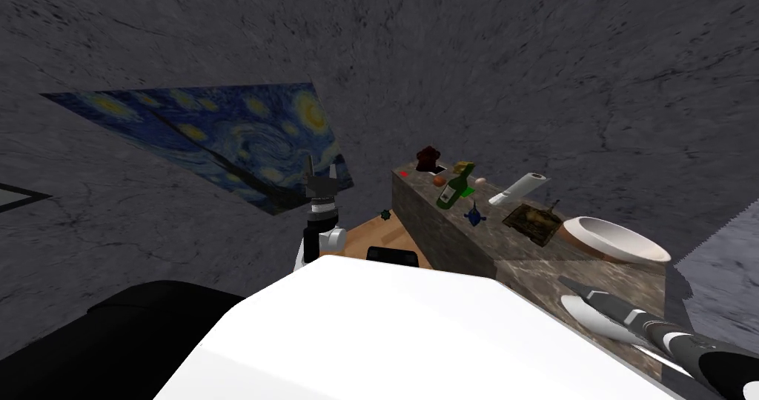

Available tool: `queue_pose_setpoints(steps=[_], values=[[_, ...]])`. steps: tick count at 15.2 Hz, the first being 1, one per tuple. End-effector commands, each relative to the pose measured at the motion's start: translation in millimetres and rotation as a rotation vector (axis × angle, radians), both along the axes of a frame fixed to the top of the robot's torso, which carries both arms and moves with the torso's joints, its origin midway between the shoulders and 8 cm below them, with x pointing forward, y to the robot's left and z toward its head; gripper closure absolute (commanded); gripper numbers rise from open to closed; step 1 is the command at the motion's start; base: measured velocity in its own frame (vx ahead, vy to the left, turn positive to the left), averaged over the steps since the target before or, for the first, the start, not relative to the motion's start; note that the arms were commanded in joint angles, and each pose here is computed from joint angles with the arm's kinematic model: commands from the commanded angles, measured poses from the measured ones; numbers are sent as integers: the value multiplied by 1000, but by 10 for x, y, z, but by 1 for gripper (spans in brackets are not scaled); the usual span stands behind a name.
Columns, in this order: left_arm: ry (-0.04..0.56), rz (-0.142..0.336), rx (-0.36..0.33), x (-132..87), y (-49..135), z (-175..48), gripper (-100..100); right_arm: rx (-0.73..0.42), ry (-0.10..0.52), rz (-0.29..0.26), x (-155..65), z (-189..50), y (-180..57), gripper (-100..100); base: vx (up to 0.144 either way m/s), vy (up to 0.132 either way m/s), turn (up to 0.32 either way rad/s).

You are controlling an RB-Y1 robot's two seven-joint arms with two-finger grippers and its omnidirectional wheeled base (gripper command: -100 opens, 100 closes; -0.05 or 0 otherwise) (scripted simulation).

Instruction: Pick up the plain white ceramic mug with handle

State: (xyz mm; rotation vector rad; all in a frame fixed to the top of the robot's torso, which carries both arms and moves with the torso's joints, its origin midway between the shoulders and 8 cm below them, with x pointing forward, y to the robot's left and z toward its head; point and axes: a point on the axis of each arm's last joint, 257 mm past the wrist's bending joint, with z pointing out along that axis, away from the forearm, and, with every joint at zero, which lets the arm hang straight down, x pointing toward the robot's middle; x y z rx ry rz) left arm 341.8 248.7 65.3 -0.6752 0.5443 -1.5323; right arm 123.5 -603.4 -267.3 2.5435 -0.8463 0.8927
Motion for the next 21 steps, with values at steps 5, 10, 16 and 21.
queue_pose_setpoints(steps=[5, 10, 16, 21], values=[[0, 0, 0, 0, 0, 0, 0, 123, 36, -163, -408, -93, -39, -100, 63, -11, 96], [0, 0, 0, 0, 0, 0, 0, 219, 70, -314, -794, -103, -59, -100, 59, -9, 100], [0, 0, 0, 0, 0, 0, 0, 311, 98, -475, -1153, -90, -32, -100, 47, -19, 78], [0, 0, 0, 0, 0, 0, 0, 381, 121, -613, -1451, -49, 10, -100, 47, -22, 83]])
